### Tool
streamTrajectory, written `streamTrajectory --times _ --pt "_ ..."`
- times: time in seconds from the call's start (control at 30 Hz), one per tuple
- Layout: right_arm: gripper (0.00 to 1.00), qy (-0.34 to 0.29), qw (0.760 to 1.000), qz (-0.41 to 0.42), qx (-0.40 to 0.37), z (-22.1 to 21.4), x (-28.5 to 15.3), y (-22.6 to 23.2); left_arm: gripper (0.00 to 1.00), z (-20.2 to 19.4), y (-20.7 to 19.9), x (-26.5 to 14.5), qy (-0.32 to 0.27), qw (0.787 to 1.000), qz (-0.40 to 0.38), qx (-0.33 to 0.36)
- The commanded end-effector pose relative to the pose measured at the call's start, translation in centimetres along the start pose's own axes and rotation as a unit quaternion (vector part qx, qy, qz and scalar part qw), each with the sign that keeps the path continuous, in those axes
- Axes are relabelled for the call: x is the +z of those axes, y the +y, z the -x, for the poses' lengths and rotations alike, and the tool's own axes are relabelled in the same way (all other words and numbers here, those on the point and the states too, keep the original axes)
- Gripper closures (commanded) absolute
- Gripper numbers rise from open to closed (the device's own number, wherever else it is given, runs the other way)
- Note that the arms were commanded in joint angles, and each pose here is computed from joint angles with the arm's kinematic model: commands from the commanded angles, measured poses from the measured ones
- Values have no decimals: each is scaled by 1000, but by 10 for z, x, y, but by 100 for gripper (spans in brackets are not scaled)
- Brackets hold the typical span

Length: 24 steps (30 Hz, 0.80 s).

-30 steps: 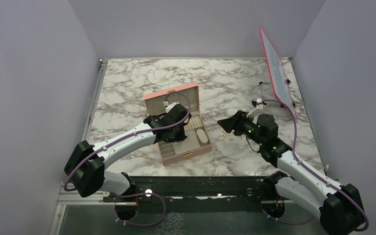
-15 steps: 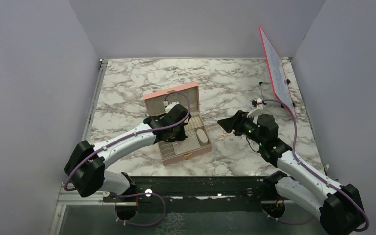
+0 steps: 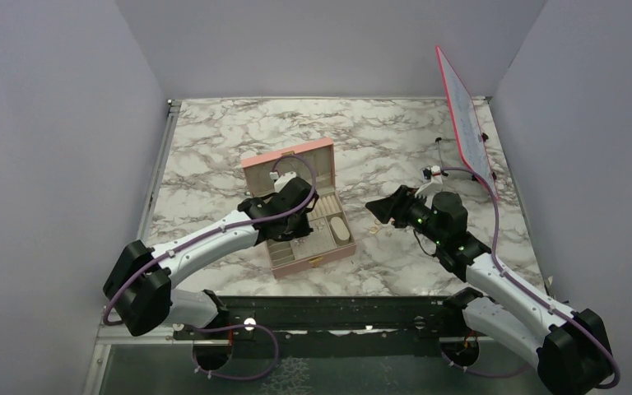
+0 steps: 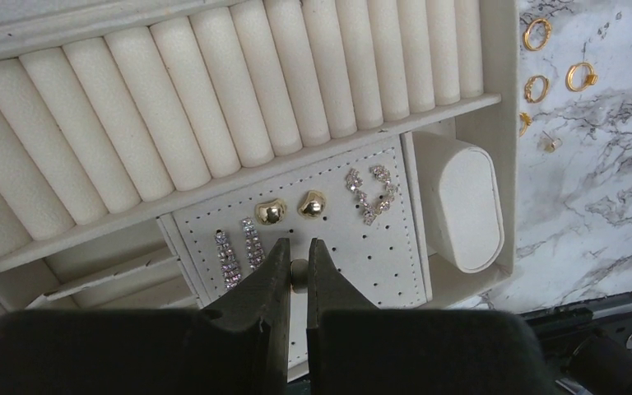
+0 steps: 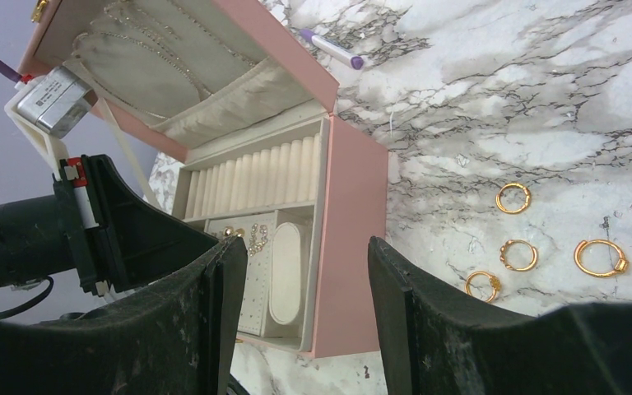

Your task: Organize the mixed jewelry

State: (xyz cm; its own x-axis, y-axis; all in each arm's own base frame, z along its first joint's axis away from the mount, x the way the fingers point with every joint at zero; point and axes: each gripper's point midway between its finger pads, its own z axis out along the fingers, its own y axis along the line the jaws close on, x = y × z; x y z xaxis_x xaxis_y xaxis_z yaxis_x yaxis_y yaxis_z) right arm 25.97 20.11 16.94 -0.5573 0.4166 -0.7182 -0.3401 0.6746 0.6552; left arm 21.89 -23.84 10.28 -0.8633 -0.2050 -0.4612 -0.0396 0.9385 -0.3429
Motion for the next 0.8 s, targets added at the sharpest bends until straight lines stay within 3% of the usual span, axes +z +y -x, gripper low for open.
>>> streamTrajectory --times 0.0,0.77 --pt "40 5 1000 -19 -1 -6 -1 -9 100 10 2 -7 -33 999 1 -8" --pt "40 6 1000 -21 -1 -8 -1 -11 100 -1 -11 -1 -9 999 -37 -10"
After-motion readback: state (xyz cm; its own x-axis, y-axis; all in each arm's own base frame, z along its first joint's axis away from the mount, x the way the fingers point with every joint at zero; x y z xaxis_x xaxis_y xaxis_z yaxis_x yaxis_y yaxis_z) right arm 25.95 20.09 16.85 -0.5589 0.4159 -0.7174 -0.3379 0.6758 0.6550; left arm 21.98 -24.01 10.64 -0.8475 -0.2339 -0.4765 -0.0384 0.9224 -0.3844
